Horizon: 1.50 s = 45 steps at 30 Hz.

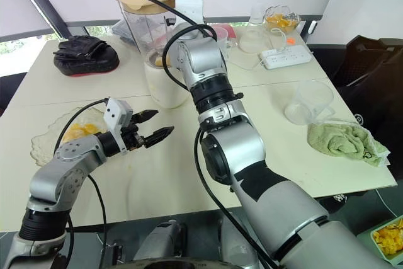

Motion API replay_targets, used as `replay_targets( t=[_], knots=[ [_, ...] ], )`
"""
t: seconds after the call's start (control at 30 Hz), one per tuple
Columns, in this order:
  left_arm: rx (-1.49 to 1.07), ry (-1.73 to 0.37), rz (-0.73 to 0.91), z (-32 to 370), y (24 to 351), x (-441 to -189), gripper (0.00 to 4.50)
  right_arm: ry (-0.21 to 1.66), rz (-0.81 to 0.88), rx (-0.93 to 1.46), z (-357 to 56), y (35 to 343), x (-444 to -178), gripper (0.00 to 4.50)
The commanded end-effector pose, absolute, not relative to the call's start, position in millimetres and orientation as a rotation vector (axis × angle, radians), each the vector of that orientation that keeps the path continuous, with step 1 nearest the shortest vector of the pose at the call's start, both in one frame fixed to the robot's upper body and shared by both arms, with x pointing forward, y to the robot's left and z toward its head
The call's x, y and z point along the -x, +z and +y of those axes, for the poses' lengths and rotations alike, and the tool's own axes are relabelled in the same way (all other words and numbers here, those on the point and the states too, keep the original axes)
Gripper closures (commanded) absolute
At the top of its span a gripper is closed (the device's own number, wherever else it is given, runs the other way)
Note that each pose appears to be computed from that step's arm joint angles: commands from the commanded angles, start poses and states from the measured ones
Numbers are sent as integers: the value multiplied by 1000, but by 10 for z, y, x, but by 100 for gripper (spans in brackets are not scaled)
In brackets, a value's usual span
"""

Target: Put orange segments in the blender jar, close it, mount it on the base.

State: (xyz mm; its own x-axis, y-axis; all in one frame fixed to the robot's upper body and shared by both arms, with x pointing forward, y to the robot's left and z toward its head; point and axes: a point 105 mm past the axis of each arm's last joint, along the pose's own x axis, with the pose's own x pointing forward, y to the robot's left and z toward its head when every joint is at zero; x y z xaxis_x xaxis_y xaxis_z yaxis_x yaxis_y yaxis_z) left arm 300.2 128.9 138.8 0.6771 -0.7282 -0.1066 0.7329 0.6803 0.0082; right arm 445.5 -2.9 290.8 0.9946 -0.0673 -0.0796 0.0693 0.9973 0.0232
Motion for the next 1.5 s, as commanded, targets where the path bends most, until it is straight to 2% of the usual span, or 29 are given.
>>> replay_targets(
  t=[0.03, 0.27, 0.3, 0.33, 0.47, 0.87, 0.97, 1.1, 1.2, 1.27, 1.37, 1.5],
  knots=[
    [-70, -836, 62, 1259, 1464, -2996, 27, -67, 120, 0, -20, 2786, -4453, 351],
    [-72, -846, 62, 1232, 1463, -2999, 27, -52, 117, 6, -4, 2777, -4443, 351],
    [-72, -848, 62, 1230, 1463, -2999, 23, -52, 117, 5, -4, 2775, -4442, 244],
    [-72, -850, 62, 1228, 1463, -2998, 23, -51, 117, 5, -5, 2772, -4441, 210],
    [-68, -858, 68, 1220, 1453, -3002, 23, -56, 123, 4, -19, 2755, -4443, 5],
    [-71, -858, 61, 1232, 1471, -3025, 23, -65, 122, -2, -123, 2717, -4468, 5],
    [-59, -843, 45, 1264, 1518, -3058, 23, 38, 138, -8, -246, 2550, -4524, 5],
    [-41, -841, 41, 1279, 1547, -3063, 23, 192, 151, -39, -548, 2175, -4491, 5],
    [-34, -844, 55, 1284, 1541, -3055, 23, 294, 144, -41, -862, 1943, -4322, 5],
    [-32, -844, 53, 1295, 1562, -3060, 23, 384, 133, -49, -999, 1917, -4150, 5],
    [-11, -841, 46, 1326, 1624, -3072, 23, 508, 99, -39, -1171, 2017, -3881, 5],
    [-10, -843, 24, 1388, 1768, -3070, 23, 708, -46, 25, -1374, 2442, -3472, 5]
  ],
)
